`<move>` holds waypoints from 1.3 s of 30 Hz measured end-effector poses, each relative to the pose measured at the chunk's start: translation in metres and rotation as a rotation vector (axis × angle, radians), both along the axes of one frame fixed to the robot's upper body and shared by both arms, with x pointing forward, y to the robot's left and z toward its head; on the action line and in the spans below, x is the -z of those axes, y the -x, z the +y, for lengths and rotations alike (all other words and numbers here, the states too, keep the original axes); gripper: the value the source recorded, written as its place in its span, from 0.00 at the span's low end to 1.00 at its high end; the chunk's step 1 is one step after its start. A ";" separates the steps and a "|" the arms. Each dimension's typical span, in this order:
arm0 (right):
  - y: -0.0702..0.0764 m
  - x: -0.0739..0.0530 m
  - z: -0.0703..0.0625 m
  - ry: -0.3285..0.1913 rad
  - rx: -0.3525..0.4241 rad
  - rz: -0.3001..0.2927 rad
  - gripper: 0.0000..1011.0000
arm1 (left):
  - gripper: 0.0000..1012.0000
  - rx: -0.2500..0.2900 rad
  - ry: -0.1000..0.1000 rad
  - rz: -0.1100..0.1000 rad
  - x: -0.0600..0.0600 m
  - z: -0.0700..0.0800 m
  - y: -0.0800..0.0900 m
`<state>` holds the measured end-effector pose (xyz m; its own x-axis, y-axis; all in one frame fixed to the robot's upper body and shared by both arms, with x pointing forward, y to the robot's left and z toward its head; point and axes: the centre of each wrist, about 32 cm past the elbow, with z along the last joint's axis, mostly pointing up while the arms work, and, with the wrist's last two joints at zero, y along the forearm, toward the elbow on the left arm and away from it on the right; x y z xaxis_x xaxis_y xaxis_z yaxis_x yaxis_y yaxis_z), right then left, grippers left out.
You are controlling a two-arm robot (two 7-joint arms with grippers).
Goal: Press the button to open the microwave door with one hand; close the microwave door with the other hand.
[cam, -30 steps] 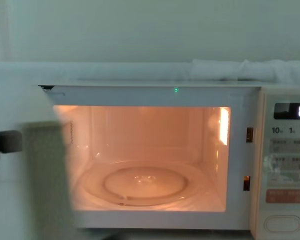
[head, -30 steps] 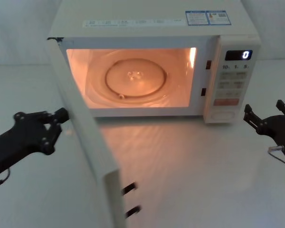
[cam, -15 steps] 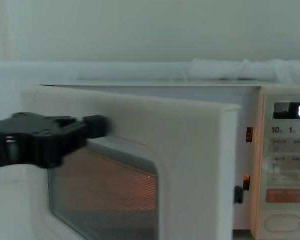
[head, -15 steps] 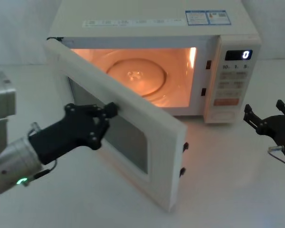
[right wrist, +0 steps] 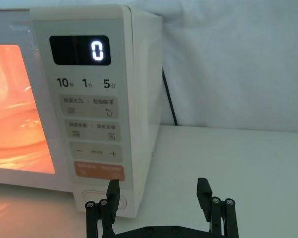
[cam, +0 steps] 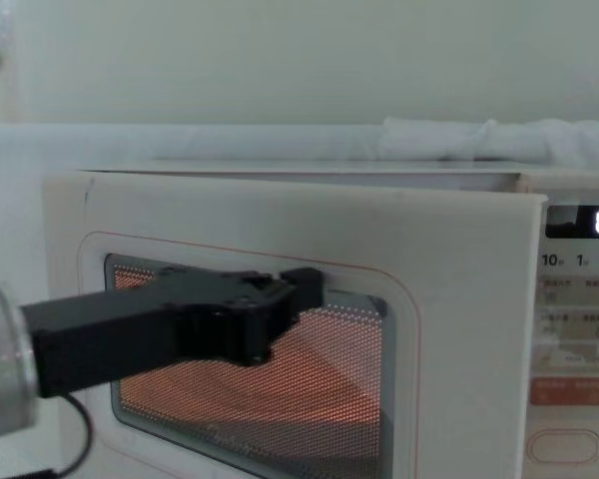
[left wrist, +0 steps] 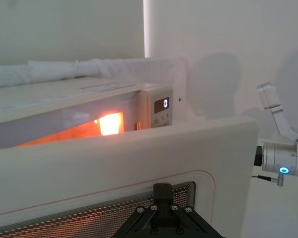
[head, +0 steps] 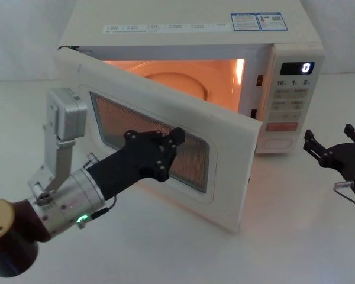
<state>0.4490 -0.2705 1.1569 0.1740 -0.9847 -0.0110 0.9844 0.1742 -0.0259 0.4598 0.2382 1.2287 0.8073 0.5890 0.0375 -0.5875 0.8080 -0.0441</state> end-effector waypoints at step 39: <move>0.000 0.000 0.000 0.000 0.000 0.000 0.99 | 0.00 -0.028 -0.066 -0.030 -0.032 -0.070 -0.059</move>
